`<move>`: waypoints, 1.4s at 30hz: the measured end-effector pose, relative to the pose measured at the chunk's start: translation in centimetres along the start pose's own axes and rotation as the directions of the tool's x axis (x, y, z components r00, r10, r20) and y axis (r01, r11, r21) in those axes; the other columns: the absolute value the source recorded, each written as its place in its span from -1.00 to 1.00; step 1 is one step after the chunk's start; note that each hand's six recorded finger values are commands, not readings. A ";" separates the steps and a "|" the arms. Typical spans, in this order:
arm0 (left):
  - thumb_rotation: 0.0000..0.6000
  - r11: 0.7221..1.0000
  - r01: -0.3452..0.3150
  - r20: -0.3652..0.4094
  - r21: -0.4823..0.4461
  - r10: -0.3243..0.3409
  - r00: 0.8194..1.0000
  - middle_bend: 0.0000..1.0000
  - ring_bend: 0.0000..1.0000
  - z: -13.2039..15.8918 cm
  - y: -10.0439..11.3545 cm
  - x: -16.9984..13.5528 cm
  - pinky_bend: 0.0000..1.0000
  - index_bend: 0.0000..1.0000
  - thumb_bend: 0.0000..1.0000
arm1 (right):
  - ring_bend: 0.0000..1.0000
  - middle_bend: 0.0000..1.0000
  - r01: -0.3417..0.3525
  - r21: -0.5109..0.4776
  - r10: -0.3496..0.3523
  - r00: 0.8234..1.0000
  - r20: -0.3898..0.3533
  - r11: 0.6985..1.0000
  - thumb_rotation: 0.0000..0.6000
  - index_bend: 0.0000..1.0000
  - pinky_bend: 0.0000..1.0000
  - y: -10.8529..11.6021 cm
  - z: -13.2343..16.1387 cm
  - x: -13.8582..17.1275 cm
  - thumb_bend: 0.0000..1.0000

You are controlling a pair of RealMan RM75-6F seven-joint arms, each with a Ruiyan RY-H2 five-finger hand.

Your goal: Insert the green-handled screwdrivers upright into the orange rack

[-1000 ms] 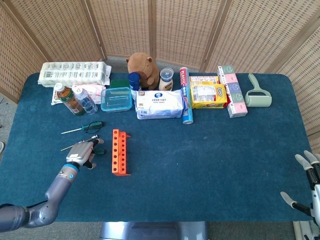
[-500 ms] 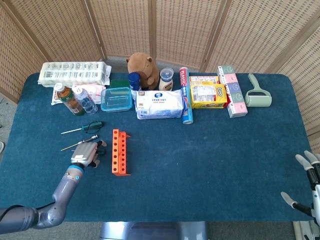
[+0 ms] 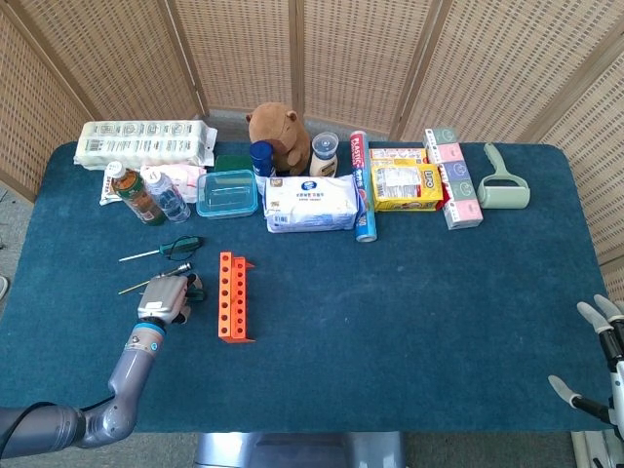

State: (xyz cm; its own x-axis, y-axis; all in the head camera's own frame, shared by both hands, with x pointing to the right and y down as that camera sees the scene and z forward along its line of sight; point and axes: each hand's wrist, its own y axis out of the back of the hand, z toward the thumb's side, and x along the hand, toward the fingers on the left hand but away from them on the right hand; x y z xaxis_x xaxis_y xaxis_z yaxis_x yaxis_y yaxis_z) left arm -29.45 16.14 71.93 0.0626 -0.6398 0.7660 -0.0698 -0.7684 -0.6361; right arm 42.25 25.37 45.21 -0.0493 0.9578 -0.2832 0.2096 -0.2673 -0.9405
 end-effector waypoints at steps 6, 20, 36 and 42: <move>1.00 0.999 -0.017 -0.005 0.027 0.017 1.000 0.74 0.73 0.0 -0.1 0.0 0.83 -0.22 -0.21 | -0.97 -0.83 -0.002 -0.005 0.002 1.000 0.000 1.000 1.00 -0.75 -1.00 0.0 -0.1 0.0 -1.00; 1.00 0.998 -0.027 -0.011 0.055 0.028 1.000 0.75 0.73 0.5 -0.4 0.3 0.83 -0.14 -0.18 | -0.97 -0.82 -0.002 -0.013 0.002 1.000 -0.001 1.000 1.00 -0.75 -1.00 0.1 -0.1 0.0 -1.00; 1.00 0.998 -0.040 -0.018 0.039 0.041 0.999 0.79 0.74 0.9 -0.1 -0.2 0.83 0.12 -0.08 | -0.97 -0.80 -0.004 -0.014 0.004 1.000 -0.006 1.000 1.00 -0.75 -1.00 0.1 -0.1 0.0 -1.00; 1.00 0.998 -0.054 0.019 -0.029 0.054 0.998 0.79 0.74 0.7 1.8 -2.0 0.83 0.12 -0.08 | -0.97 -0.80 -0.009 -0.011 0.009 1.000 -0.009 1.000 1.00 -0.75 -1.00 0.0 0.0 0.0 -1.00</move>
State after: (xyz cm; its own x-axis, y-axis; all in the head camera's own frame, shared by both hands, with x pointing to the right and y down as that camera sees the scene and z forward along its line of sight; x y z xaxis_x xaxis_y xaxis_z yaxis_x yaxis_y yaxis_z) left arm -28.99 16.04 69.15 0.0781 -0.6808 0.7283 -0.1017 -0.7321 -0.6735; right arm 42.24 25.34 45.23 -0.0384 0.9563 -0.2900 0.2203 -0.2749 -0.9359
